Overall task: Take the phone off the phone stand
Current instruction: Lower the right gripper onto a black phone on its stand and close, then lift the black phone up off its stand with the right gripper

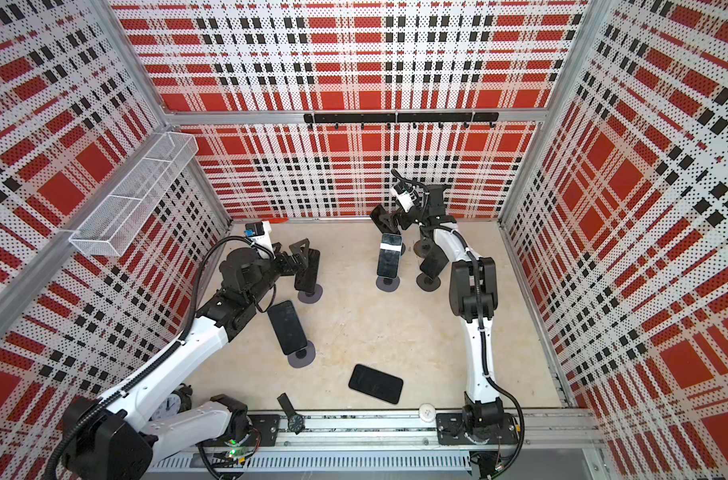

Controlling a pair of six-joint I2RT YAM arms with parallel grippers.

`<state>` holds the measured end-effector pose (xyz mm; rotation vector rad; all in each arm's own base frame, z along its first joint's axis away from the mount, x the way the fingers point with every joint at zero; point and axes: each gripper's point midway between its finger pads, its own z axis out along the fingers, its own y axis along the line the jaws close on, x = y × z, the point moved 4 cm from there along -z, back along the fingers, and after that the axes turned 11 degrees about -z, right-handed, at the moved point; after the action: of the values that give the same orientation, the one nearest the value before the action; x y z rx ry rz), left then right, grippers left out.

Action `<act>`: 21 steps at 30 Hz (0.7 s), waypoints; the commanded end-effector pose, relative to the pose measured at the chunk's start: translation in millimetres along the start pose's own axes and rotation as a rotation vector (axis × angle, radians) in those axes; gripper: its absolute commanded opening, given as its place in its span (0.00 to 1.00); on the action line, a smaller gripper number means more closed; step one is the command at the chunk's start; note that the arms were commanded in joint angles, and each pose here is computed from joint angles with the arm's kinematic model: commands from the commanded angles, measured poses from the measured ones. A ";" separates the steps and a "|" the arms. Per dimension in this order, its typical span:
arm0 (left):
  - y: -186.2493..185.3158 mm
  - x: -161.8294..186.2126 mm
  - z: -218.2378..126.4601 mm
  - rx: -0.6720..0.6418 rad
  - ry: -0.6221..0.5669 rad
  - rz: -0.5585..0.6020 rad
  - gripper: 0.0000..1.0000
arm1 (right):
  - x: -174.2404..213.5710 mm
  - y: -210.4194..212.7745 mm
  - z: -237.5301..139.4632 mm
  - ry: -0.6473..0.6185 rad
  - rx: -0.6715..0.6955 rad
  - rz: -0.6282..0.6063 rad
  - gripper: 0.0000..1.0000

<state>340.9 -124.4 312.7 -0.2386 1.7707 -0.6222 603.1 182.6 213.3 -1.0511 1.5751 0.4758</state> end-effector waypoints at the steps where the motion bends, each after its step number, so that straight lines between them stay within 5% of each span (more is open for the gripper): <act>1: -9.8 -13.6 0.5 0.027 -0.032 0.006 0.98 | -4.2 6.3 11.4 -0.096 -0.067 -0.079 0.98; 21: -5.5 -2.5 11.2 0.015 0.001 -0.005 0.98 | 13.0 17.7 26.1 -0.150 -0.169 -0.084 1.00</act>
<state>348.2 -127.4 298.5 -0.2445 1.8112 -0.6106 604.1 200.2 188.8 -1.1360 1.4325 0.6148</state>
